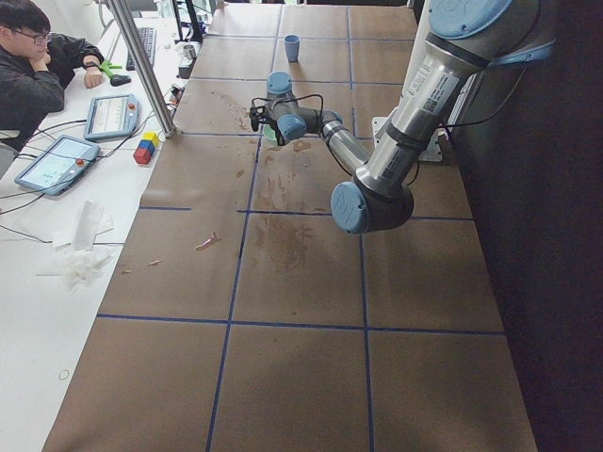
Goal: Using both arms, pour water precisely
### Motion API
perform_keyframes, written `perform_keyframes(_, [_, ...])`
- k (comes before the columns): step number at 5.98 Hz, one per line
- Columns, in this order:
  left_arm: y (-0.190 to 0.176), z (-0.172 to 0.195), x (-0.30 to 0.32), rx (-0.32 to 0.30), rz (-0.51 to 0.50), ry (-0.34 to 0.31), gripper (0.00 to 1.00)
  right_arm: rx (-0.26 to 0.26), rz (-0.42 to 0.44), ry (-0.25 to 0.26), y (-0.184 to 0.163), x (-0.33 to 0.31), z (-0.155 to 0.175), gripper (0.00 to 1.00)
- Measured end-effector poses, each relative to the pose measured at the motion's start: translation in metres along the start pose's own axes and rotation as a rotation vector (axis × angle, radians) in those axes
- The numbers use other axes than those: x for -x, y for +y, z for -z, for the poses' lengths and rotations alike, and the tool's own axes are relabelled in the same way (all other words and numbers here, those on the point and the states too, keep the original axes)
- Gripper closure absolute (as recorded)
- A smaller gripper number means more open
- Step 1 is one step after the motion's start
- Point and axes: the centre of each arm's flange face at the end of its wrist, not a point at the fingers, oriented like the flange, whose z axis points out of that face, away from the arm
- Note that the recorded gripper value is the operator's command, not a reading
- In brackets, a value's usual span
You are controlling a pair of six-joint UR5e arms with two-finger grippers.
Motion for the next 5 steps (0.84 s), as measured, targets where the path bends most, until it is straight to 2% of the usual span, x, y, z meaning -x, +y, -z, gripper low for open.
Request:
perform_keyframes(1, [0.015,-0.021,-0.021,-0.011,0.004,-0.013,1.00,0.001,-0.002,0.000,0.000,-0.001,-0.001,0.00])
perform_keyframes(3, [0.023,-0.045,-0.044,-0.006,0.004,-0.033,0.98,0.003,-0.002,0.000,0.000,-0.001,-0.001,0.00])
perform_keyframes(4, [0.022,-0.051,-0.050,-0.003,0.003,-0.039,0.88,0.003,-0.002,0.001,0.001,-0.001,-0.001,0.00])
perform_keyframes(5, [0.022,-0.053,-0.052,-0.002,0.001,-0.041,0.54,0.003,-0.002,0.001,0.001,-0.001,-0.001,0.00])
